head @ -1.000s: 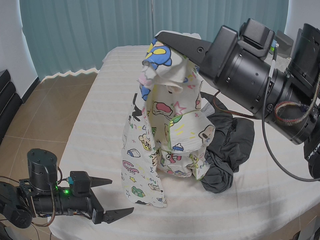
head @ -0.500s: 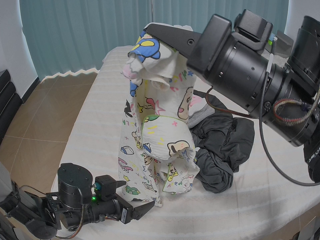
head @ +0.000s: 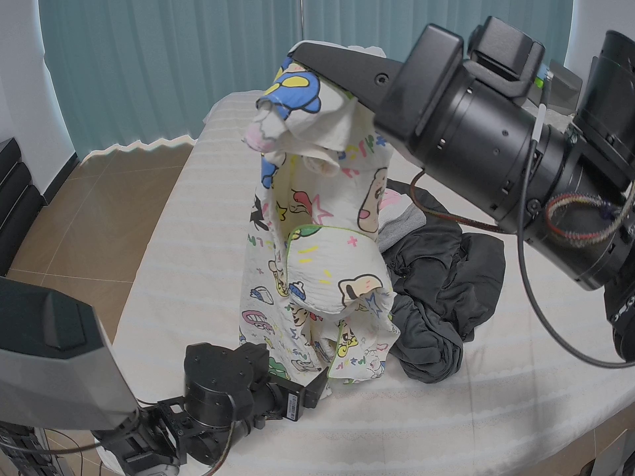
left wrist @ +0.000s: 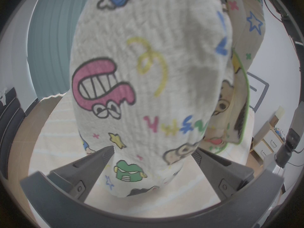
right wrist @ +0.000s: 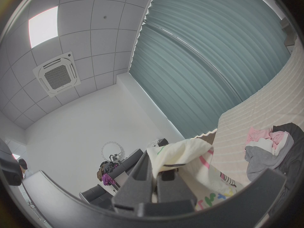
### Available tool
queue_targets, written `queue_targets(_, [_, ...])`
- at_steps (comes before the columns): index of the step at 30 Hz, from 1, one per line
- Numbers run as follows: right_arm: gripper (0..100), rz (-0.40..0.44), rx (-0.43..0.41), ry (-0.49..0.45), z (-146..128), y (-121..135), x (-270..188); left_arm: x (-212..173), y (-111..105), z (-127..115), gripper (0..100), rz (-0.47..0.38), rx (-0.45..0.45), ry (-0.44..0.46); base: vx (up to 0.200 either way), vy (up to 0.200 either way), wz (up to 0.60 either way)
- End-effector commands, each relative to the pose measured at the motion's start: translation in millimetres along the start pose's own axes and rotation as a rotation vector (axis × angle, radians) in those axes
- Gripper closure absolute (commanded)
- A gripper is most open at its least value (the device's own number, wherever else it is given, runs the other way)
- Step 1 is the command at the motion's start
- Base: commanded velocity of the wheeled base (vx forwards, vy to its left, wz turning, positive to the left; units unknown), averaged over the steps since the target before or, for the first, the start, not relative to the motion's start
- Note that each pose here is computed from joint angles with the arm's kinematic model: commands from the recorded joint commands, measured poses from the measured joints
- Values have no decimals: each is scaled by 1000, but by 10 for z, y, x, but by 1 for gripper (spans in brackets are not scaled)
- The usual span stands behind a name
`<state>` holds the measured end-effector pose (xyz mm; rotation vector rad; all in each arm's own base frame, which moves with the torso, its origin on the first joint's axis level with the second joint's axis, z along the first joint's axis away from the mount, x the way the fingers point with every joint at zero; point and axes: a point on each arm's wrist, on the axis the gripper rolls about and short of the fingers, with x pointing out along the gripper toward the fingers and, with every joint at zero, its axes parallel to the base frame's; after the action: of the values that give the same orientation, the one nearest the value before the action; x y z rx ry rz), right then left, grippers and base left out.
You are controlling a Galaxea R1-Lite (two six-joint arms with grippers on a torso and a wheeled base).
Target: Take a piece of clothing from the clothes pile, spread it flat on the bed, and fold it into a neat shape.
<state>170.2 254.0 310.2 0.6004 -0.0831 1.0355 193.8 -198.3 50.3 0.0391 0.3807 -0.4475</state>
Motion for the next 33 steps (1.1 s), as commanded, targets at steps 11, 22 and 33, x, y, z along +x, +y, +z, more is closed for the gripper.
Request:
queue_targets(11, [100, -3, 0, -5, 14, -9, -11, 188, -247, -284, 0, 79, 42, 11, 0, 0, 0])
queue_targets(22, [100, -6, 2, -8, 12, -11, -8, 439, -303, -293, 0, 184, 27, -33, 0, 0, 0])
queue_targets(33, [100, -8, 5, -11, 20, -13, -11, 464, -225, -366, 100, 222, 37, -6, 0, 0, 0])
